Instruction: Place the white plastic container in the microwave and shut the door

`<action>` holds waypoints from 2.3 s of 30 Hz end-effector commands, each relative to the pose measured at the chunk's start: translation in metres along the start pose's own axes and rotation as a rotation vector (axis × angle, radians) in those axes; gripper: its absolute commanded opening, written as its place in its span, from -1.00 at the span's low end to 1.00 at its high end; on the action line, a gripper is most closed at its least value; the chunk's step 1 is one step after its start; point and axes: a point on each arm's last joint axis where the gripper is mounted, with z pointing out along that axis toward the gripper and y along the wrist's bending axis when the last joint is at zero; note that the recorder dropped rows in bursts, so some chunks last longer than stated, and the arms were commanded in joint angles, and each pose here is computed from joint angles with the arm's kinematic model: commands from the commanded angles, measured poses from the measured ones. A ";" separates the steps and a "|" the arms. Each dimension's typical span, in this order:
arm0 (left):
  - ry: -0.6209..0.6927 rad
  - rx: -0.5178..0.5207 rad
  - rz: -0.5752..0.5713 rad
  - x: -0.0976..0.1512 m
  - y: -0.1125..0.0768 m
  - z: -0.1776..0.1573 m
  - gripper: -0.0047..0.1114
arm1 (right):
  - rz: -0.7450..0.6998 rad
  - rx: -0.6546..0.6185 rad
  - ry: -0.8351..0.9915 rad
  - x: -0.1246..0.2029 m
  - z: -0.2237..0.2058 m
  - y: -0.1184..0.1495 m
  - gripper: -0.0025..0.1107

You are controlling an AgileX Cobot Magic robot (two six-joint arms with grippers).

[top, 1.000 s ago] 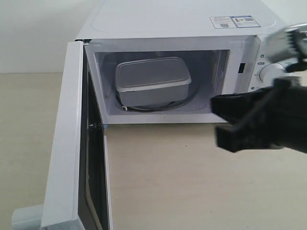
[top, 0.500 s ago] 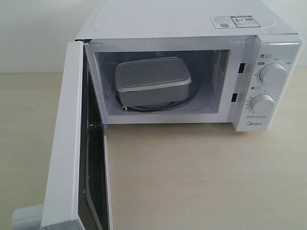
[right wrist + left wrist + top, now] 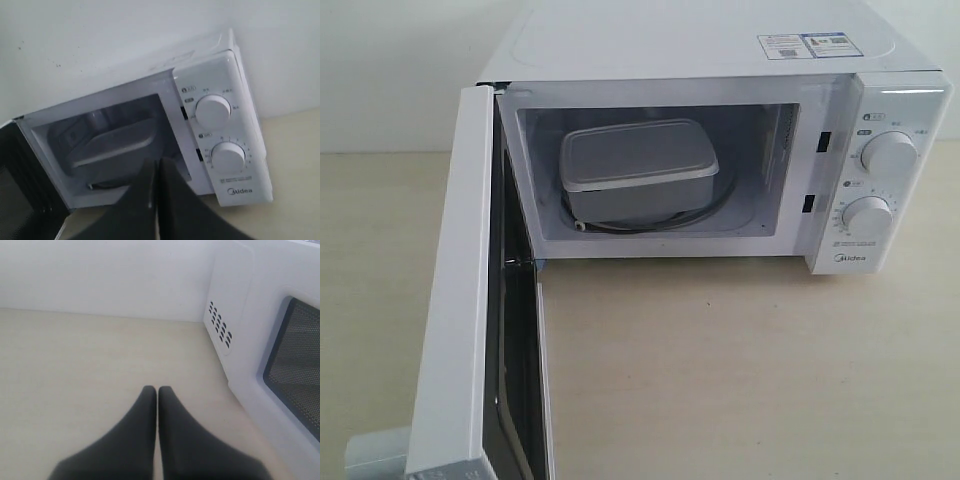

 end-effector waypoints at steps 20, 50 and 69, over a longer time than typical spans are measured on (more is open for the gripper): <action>0.002 -0.005 -0.009 0.001 0.000 0.000 -0.85 | -0.264 0.094 0.304 0.032 -0.009 -0.014 -0.96; 0.002 -0.005 -0.009 0.001 0.000 0.000 -0.85 | -0.264 0.094 0.304 0.032 -0.009 -0.014 -0.96; -0.075 -0.011 -0.101 -0.069 -0.004 -0.033 -0.85 | -0.264 0.094 0.304 0.032 -0.009 -0.014 -0.96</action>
